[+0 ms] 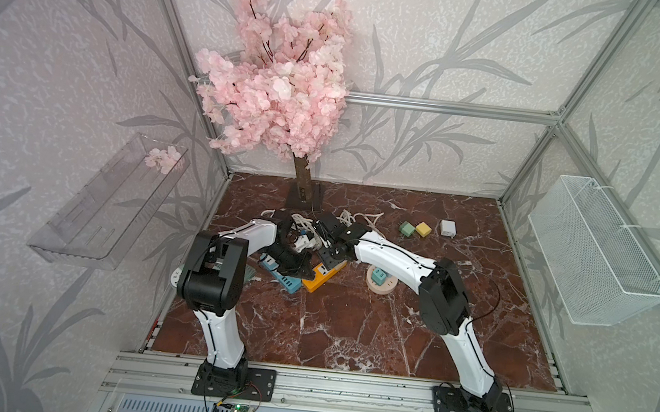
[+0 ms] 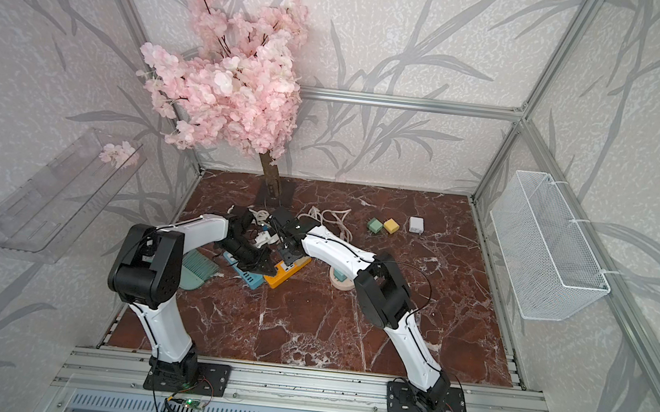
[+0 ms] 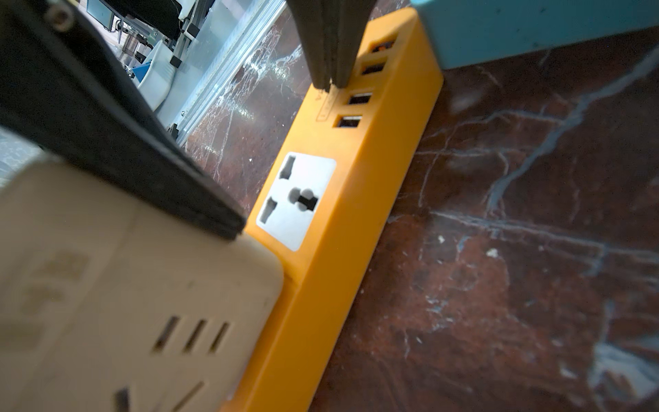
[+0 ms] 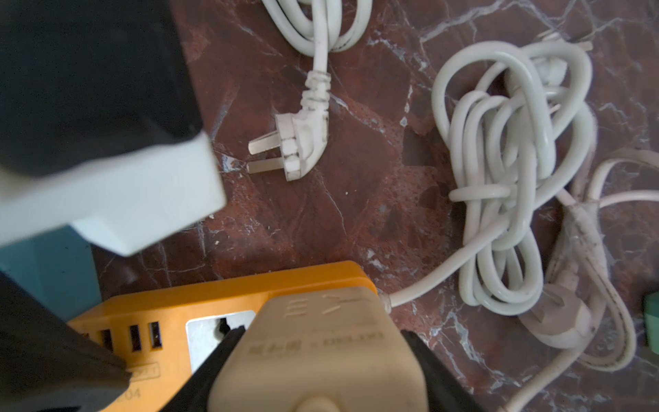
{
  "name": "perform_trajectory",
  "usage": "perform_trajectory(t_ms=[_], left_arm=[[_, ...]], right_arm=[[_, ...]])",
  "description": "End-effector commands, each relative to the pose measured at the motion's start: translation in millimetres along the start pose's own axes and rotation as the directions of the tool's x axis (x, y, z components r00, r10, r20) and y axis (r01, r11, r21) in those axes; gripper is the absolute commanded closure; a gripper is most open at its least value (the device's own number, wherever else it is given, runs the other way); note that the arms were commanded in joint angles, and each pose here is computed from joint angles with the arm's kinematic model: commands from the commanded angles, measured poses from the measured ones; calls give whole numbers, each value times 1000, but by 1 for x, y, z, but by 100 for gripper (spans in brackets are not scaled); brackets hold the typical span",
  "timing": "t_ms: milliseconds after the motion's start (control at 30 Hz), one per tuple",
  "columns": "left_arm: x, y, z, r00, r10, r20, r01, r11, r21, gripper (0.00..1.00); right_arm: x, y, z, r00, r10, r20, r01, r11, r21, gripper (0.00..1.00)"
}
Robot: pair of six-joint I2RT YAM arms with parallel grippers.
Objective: Pull the plug off the socket
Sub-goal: Remove the plug from the socket.
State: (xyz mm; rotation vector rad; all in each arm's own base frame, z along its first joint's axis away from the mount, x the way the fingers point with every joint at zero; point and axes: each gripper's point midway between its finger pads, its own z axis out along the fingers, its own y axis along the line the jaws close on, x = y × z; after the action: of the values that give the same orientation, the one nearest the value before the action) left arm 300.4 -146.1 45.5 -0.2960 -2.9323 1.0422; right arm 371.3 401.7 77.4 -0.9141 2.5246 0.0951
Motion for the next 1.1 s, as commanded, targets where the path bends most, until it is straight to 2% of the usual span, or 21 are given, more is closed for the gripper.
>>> perform_trajectory(t_ms=[0, 133, 200, 267, 367, 500, 633, 733, 867, 967, 1067], left_arm=[[14, 35, 13, 997, -39, -66, 31, 992, -126, 100], [13, 35, 14, 997, -38, -64, 30, 992, -123, 100], [13, 35, 14, 997, -40, -65, 32, 992, -122, 100], [13, 35, 14, 997, -41, -65, 32, 992, -122, 100], [13, 35, 14, 997, -40, -64, 32, 992, -120, 100], [13, 35, 14, 997, -42, -66, 34, 992, -118, 100], [14, 34, 14, 997, -41, -68, 33, 993, -114, 100], [13, 34, 15, 997, -40, -69, 32, 993, -111, 100], [14, 35, 14, 997, -41, -70, 33, 993, -115, 100], [14, 34, 14, 997, -40, -71, 32, 993, -116, 100], [13, 34, 14, 997, -38, -70, 29, 993, -116, 100]], right_arm=[[-23, 11, -38, 993, 107, 40, -96, 972, -215, 100], [-29, 9, -41, 972, 233, 0, -214, 893, -396, 100], [-31, 8, -42, 964, 267, -13, -245, 864, -441, 100], [-31, 7, -43, 963, 268, -11, -246, 865, -436, 100], [-26, 3, -43, 976, 217, 7, -200, 915, -351, 100], [-18, -2, -40, 997, 71, 27, -67, 989, -132, 100], [-14, -6, -36, 999, -50, 18, 49, 997, 61, 100], [-16, -5, -37, 997, -78, 19, 75, 992, 101, 100], [-22, 3, -42, 998, -53, 45, 52, 998, 34, 100], [-28, 9, -47, 999, 27, 43, -22, 993, -113, 100], [-34, 14, -50, 992, 125, 23, -114, 955, -274, 100]])
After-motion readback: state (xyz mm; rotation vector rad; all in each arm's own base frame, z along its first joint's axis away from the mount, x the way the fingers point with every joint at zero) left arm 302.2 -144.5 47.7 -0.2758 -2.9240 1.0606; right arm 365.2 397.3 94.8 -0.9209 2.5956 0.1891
